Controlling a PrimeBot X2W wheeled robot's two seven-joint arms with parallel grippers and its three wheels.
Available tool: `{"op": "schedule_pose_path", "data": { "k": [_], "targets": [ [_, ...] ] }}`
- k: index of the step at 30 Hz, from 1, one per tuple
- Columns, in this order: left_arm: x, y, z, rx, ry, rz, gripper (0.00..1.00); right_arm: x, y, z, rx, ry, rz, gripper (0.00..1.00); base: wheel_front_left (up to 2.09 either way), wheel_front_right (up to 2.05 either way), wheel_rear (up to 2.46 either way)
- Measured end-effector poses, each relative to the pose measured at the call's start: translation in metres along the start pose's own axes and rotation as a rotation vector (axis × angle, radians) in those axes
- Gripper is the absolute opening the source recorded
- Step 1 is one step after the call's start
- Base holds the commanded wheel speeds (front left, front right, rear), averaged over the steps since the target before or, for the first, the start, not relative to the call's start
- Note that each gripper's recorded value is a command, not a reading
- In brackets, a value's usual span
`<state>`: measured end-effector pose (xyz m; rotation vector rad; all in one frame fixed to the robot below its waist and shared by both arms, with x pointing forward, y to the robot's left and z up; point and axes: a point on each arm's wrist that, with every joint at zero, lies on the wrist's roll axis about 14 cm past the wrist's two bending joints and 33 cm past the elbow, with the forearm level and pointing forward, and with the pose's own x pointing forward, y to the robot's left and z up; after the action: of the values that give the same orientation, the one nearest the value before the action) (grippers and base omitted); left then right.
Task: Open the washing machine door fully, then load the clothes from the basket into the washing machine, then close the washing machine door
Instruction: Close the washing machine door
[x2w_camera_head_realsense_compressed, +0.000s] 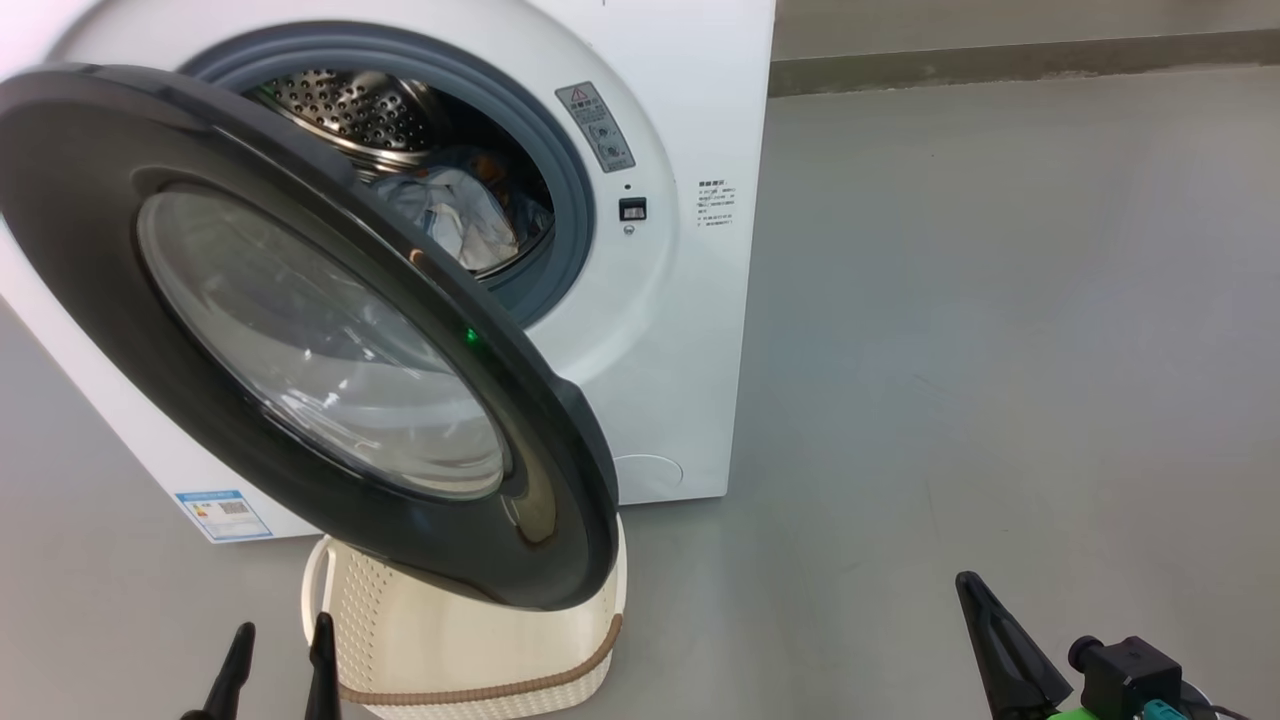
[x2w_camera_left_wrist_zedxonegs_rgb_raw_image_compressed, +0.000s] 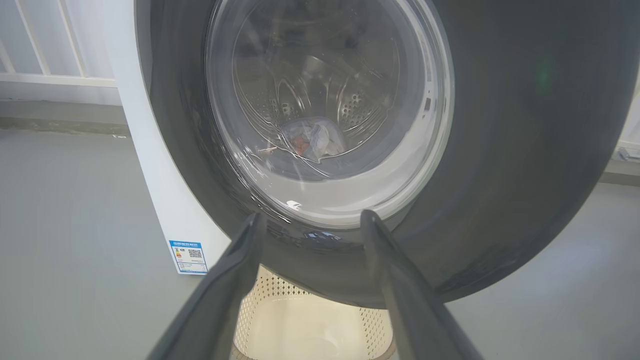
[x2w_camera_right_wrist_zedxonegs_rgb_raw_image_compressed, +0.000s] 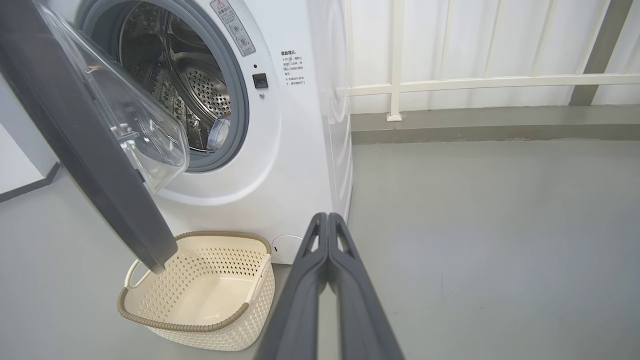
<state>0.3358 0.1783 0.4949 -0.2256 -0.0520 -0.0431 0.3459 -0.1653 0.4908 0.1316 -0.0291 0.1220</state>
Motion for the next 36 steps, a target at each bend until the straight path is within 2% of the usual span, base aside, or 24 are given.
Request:
{"op": "schedule_pose_path", "data": {
  "k": [12,17,20,23,27,29,32,36],
  "targets": [
    [-0.001,0.002,0.0,-0.003,0.0,0.008,1.0,0.002,0.003,0.002,0.0,-0.008,0.011,0.0,0.0,0.0,0.0],
    [-0.001,0.003,-0.001,-0.003,0.005,0.01,1.0,0.015,0.018,0.034,-0.005,-0.107,0.059,0.0,0.0,0.0,0.0],
    [-0.001,0.003,-0.004,-0.003,0.012,0.01,1.0,0.033,0.043,0.082,-0.006,-0.253,0.139,0.0,0.0,0.0,0.0],
    [0.0,0.002,-0.006,-0.005,0.02,0.008,1.0,0.046,0.083,0.131,0.006,-0.4,0.262,0.0,0.0,0.0,0.0],
    [-0.002,0.0,-0.009,-0.015,0.028,0.007,1.0,0.05,0.135,0.171,0.038,-0.517,0.423,0.0,0.0,0.0,0.0],
    [-0.004,0.0,-0.011,-0.026,0.033,0.011,1.0,0.051,0.165,0.183,0.049,-0.552,0.52,0.0,0.0,0.0,0.0],
    [-0.006,0.004,-0.009,-0.026,0.029,0.024,1.0,0.049,0.183,0.185,0.067,-0.554,0.581,0.0,0.0,0.0,0.0],
    [-0.009,0.012,-0.005,-0.025,0.016,0.054,1.0,0.048,0.213,0.167,0.115,-0.488,0.677,0.0,0.0,0.0,0.0]
  ]
}}
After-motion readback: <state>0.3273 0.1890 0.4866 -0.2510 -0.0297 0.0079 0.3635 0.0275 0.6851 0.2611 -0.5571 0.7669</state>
